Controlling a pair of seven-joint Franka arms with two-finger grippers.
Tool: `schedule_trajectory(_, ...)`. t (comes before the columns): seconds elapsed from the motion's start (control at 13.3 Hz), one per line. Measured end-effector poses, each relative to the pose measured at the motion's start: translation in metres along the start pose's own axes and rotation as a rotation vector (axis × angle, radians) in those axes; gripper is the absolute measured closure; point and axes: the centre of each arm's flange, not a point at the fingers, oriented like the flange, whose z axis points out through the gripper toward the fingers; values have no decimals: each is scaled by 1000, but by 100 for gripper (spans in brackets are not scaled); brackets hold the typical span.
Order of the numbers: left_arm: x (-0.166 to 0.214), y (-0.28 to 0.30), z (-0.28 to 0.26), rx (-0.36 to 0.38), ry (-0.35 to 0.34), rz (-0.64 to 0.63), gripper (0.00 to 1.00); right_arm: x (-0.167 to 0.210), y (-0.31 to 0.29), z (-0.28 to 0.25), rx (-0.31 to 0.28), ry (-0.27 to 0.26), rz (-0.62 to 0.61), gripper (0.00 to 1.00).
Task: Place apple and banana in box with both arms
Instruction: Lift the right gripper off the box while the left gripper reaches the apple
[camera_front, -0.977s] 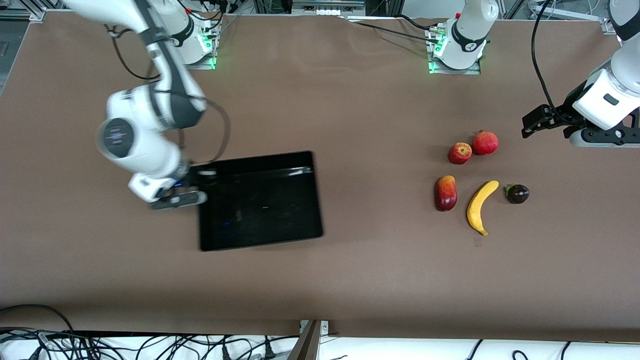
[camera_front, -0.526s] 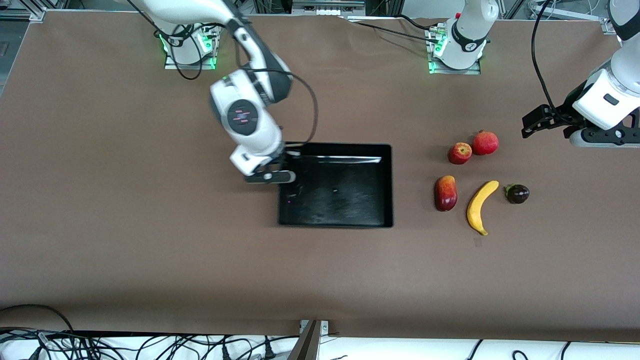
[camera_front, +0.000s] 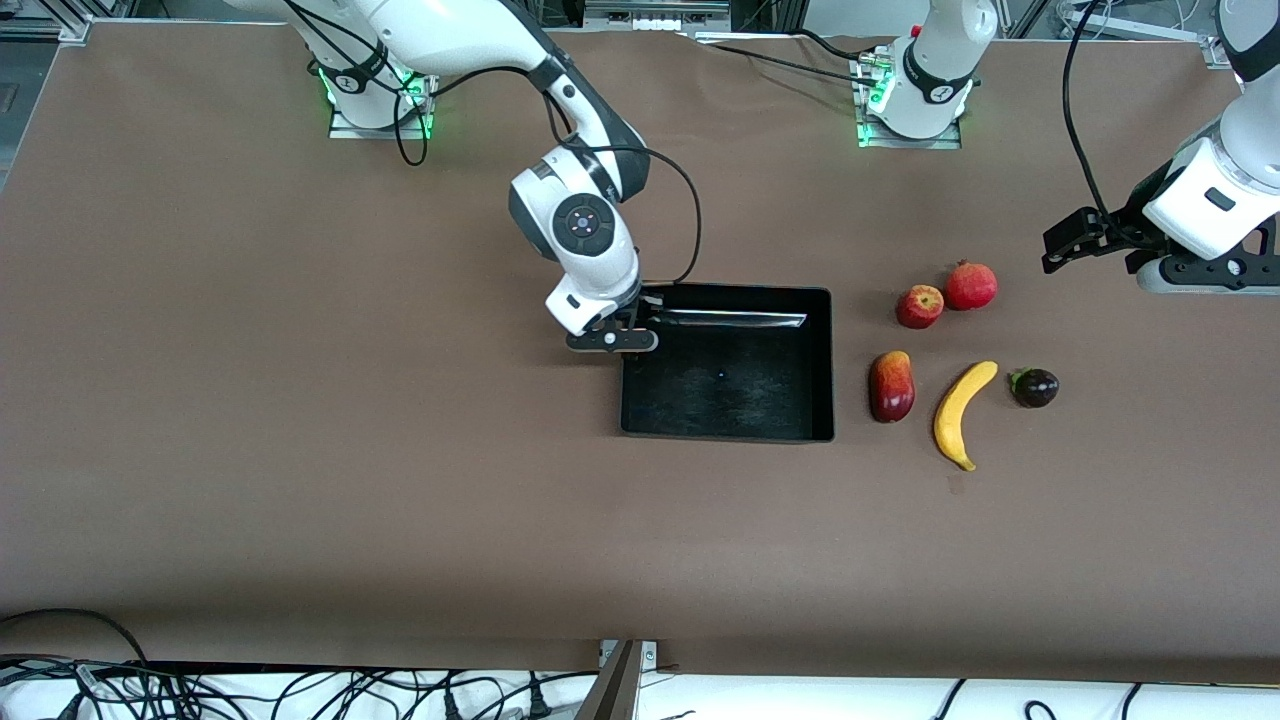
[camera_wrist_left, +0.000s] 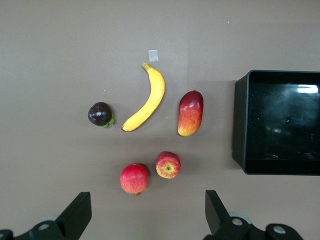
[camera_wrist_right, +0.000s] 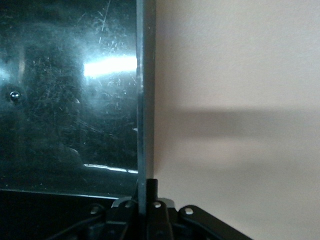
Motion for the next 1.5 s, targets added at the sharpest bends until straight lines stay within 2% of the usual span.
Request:
schedule_trajectory(0.15, -3, 0, 7, 2, -50, 0, 0, -3, -5, 1, 3, 6, -2, 96)
schedule_trajectory(0.3, -4, -1, 25, 5, -130, 0, 0, -10, -11, 3, 4, 6, -16, 96)
schedule_trajectory(0.6, 14, -1, 85, 7, -254, 1, 0, -20, -23, 8, 8, 22, -43, 96)
schedule_trajectory(0.68, 21, 1, 102, 6, -266, 4, 0, -19, -22, 8, 5, 25, -46, 96)
schedule_trajectory(0.83, 34, 5, 144, 3, -243, 11, 0, -11, -22, 1, 15, 47, -42, 81)
schedule_trajectory(1.05, 26, 15, 215, 1, -203, 29, 0, 10, -14, -32, 28, 94, -20, 48)
schedule_trajectory(1.2, 7, 30, 255, 1, -204, 57, 0, 36, 10, -79, 6, 120, 23, 25)
schedule_trajectory(1.35, -13, 33, 287, 1, -190, 65, 0, 69, 57, -148, -28, 152, 42, 4)
schedule_trajectory(1.43, -23, 32, 302, 0, -172, 68, 0, 82, 89, -187, -47, 153, 25, 0)
schedule_trajectory(1.5, -32, 32, 315, 6, -154, 81, 0, 88, 119, -219, -61, 138, 8, 0)
